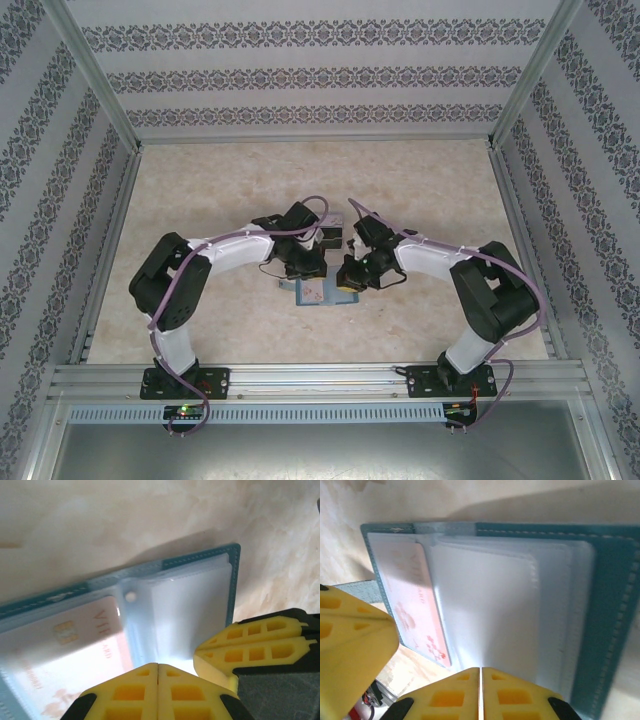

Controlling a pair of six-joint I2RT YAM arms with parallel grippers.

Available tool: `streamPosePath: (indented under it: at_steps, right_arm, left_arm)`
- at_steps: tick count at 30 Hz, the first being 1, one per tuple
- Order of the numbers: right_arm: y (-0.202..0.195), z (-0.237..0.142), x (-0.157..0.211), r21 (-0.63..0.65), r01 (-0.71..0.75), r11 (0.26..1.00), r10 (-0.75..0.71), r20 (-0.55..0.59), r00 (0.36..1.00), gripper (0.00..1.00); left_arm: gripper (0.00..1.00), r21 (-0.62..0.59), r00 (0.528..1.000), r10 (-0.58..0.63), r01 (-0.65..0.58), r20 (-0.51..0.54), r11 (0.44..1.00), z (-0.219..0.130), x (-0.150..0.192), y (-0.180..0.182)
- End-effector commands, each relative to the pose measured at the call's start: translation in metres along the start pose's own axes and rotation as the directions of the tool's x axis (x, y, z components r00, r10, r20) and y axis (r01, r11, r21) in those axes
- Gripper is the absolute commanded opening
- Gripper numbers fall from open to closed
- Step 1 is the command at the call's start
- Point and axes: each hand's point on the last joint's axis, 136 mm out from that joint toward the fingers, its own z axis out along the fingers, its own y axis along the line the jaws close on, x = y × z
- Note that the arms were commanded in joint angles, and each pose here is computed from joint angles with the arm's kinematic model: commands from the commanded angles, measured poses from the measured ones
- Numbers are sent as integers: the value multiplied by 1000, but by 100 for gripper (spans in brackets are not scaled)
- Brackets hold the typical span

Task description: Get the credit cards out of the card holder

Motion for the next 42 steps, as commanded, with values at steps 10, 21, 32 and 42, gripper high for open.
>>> streamPosePath:
  at_steps: [10,21,32,42]
  right_arm:
    - [36,15,-9,-33,39,999,-40,-17,999,14]
    - [39,29,-12,-32,15,999,-15,-9,1000,20]
    - [40,39,-11,-44,15,999,-16,-31,999,21]
    - [38,44,-11,-41,12,999,-13,-41,999,21]
  left_arm:
    - [5,-60,999,-35,34,-14,998,-8,15,33]
    - [3,-121,995,-41,29,-90,992,3,24,49]
    - [3,-148,993,-47,30,-112,989,6,27,54]
    - [2,-144,993,-45,29,-109,989,5,26,53]
